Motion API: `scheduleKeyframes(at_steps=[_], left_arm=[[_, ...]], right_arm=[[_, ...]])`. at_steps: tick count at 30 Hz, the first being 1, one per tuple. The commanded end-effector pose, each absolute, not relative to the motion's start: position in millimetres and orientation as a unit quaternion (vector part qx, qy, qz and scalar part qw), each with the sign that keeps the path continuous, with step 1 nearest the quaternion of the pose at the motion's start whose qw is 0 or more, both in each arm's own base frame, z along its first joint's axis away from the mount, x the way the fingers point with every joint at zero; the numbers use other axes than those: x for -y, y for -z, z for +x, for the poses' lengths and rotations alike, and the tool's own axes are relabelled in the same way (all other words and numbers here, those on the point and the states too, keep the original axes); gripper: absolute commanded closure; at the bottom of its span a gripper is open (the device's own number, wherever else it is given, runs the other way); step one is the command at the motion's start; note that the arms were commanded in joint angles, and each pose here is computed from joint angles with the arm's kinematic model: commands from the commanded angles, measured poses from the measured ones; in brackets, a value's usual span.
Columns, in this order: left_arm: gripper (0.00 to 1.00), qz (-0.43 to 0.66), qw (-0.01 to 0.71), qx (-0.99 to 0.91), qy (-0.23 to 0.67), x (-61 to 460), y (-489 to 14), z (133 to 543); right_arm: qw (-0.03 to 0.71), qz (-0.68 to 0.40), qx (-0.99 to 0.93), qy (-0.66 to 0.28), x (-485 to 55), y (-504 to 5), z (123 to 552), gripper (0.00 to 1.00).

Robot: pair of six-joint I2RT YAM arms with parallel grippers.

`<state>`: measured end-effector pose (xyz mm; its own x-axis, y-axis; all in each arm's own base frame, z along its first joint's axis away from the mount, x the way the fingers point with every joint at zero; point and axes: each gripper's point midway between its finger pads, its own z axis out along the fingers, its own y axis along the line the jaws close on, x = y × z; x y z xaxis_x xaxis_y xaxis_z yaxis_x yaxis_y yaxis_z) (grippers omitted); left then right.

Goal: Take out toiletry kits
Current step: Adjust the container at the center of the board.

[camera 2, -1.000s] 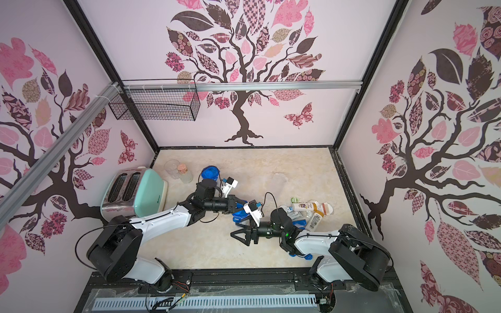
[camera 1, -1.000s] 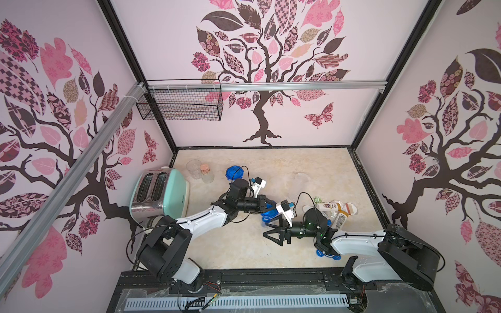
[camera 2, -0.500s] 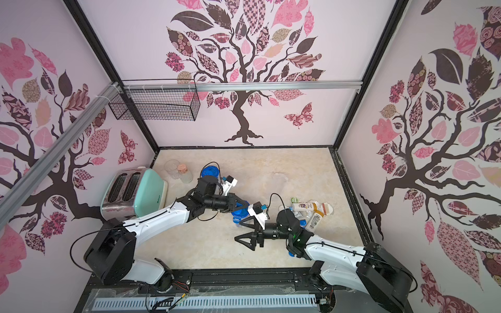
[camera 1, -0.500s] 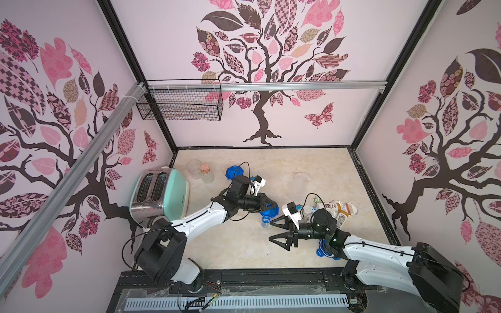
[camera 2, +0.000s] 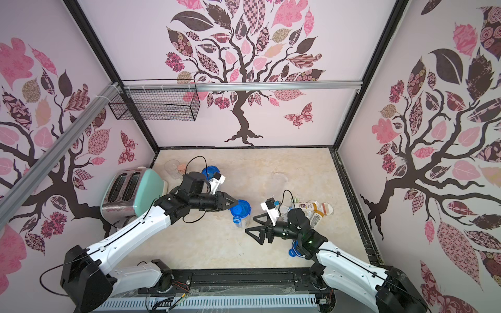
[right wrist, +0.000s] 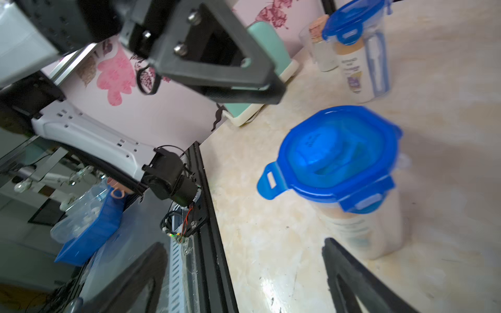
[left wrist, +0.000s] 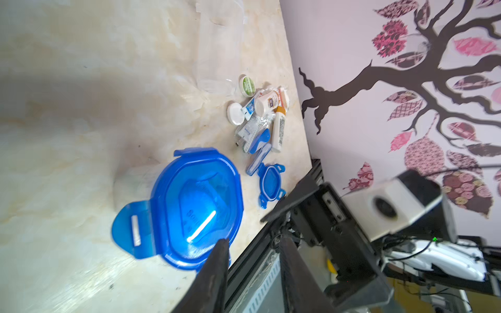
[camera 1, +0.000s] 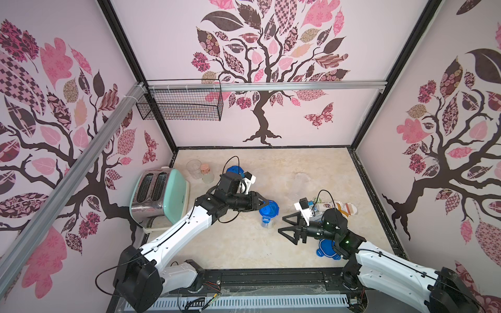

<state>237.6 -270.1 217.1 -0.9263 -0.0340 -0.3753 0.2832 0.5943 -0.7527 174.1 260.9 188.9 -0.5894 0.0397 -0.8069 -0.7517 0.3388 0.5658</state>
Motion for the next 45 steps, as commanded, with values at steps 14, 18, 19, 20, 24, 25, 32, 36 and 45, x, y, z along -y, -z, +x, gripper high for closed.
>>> scheduleKeyframes(at_steps=[14, 18, 19, 20, 24, 25, 32, 36, 45], left_arm=[[0.59, 0.041, 0.134, -0.890, 0.434, 232.0, -192.0, 190.2], [0.55, 0.047, 0.138, -0.891, 0.429, 226.7, -192.6, 184.7], [0.54, 0.049, 0.137, -0.892, 0.427, 226.1, -192.2, 183.6], [0.53, 0.052, 0.137, -0.893, 0.425, 225.5, -192.0, 183.1], [0.52, 0.059, 0.144, -0.895, 0.419, 223.7, -191.7, 186.6], [0.52, 0.058, 0.145, -0.895, 0.417, 223.1, -192.2, 188.4], [0.51, 0.056, 0.145, -0.897, 0.414, 222.6, -191.9, 192.0], [0.51, 0.050, 0.143, -0.896, 0.417, 224.4, -187.3, 196.9], [0.51, 0.033, 0.147, -0.889, 0.431, 239.5, -182.2, 228.4]], right_arm=[[0.355, -0.213, -0.788, -0.455, -270.7, -204.7, 225.9, 0.05], [0.339, -0.189, -0.799, -0.459, -265.5, -201.7, 240.9, 0.06], [0.335, -0.184, -0.801, -0.461, -264.6, -201.3, 244.1, 0.06], [0.334, -0.183, -0.800, -0.463, -264.9, -202.2, 246.0, 0.06], [0.326, -0.184, -0.802, -0.465, -269.3, -202.5, 251.2, 0.07], [0.322, -0.183, -0.803, -0.467, -270.6, -202.2, 252.6, 0.07], [0.305, -0.174, -0.805, -0.477, -277.6, -198.4, 259.0, 0.10], [0.289, -0.175, -0.803, -0.490, -282.5, -195.6, 257.0, 0.13], [0.254, -0.189, -0.793, -0.521, -288.1, -190.8, 242.4, 0.17]])
